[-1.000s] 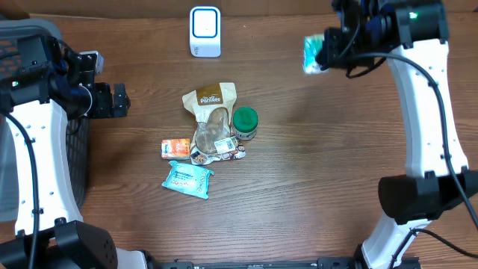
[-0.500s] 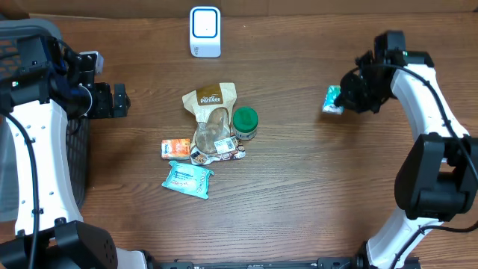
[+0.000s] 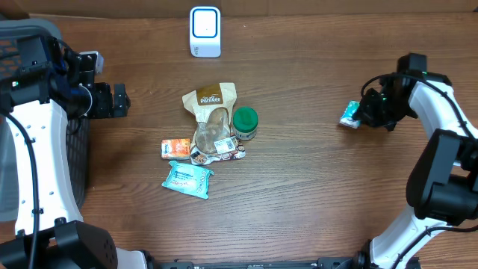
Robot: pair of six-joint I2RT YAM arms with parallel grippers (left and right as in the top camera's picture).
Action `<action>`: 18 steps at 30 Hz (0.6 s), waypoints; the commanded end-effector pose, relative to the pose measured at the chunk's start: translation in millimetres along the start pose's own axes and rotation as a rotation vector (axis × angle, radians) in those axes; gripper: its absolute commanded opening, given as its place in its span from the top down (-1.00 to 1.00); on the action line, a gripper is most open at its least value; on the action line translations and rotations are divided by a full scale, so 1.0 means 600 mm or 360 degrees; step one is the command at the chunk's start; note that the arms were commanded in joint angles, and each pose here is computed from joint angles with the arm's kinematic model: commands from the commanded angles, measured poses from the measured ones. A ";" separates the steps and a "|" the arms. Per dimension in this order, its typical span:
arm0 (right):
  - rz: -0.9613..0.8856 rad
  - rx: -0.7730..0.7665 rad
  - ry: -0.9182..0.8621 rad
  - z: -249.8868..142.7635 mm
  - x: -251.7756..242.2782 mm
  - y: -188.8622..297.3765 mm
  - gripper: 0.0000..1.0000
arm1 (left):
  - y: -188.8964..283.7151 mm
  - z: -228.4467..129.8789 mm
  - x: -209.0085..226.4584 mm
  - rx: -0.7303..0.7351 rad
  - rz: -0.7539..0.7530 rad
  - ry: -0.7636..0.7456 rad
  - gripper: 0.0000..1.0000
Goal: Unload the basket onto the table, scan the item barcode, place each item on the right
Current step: 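Move the teal tissue pack right and set it on the table, then move the right gripper over the green-capped bottle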
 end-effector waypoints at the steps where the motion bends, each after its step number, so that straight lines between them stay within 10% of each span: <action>1: -0.0006 -0.0001 -0.0030 0.002 -0.011 -0.001 0.78 | 0.002 0.007 0.003 -0.0020 0.0007 -0.0028 -0.99; 12: -0.0078 0.0026 -0.0035 -0.003 -0.019 0.001 0.13 | 0.002 0.007 0.003 -0.0020 0.0007 -0.0028 -0.99; 18: -0.0051 0.0053 0.0024 0.005 0.005 0.039 0.09 | 0.002 0.007 0.003 -0.0020 0.0007 -0.0028 -0.99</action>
Point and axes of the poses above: each gripper's point midway between its finger pads, its own y axis back along the fingers, its own x axis along the line the jaws close on, z = x × y, the point moved 9 cm from there along y, back along the fingers, and after that the axes turned 7 degrees about y, right-handed, at the moved point
